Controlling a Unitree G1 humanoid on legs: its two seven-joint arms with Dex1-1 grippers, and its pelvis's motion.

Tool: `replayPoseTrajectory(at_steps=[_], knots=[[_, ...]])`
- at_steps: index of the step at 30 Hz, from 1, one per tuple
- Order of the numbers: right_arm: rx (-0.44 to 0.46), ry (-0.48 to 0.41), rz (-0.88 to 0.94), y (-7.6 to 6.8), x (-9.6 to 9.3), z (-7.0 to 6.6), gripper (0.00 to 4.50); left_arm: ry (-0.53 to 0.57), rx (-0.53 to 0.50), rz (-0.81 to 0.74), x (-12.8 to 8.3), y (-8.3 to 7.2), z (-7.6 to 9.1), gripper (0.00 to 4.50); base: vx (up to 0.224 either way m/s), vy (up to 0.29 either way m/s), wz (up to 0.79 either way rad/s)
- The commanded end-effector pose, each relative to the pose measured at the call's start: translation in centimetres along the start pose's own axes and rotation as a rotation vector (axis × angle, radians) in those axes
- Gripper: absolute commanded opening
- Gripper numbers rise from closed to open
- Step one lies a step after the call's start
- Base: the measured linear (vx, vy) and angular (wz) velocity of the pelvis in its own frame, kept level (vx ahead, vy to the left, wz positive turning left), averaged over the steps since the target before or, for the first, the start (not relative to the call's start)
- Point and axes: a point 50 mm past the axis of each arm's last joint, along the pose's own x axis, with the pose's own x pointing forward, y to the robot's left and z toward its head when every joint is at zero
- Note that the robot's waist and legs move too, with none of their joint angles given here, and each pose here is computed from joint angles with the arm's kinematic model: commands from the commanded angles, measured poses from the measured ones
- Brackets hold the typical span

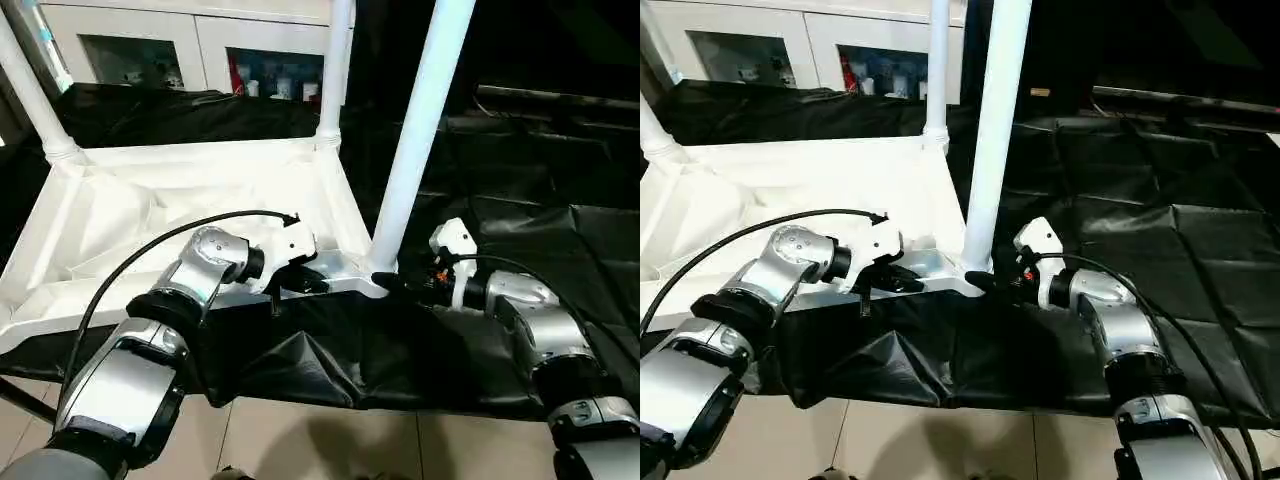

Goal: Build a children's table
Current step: Rotate leg to tighten

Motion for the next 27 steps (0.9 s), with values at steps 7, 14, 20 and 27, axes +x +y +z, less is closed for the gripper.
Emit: replayPoseTrajectory(at_steps=[7, 14, 20, 27], knots=[[0.128, 0.026, -0.229, 1.4, 3.1, -2.1, 2.63, 0.020, -0.094, 0.160, 3.1, -0.2, 0.4, 0.00, 0.000, 0.000, 0.00], [0.348, -0.052, -0.546, 1.2, 6.6, -0.9, 2.62, -0.030, -0.140, 0.254, 7.7, -1.3, 3.8, 0.00, 0.000, 0.000, 0.00], [0.310, -0.101, -0.544, 1.0, 7.0, 0.3, 3.34, -0.026, -0.116, 0.257, 7.8, -1.3, 4.0, 0.00, 0.000, 0.000, 0.00], [0.154, -0.075, -0.429, -0.3, 4.1, 0.2, 3.72, -0.006, -0.088, 0.240, 5.6, -0.5, 2.4, 0.00, 0.000, 0.000, 0.00]])
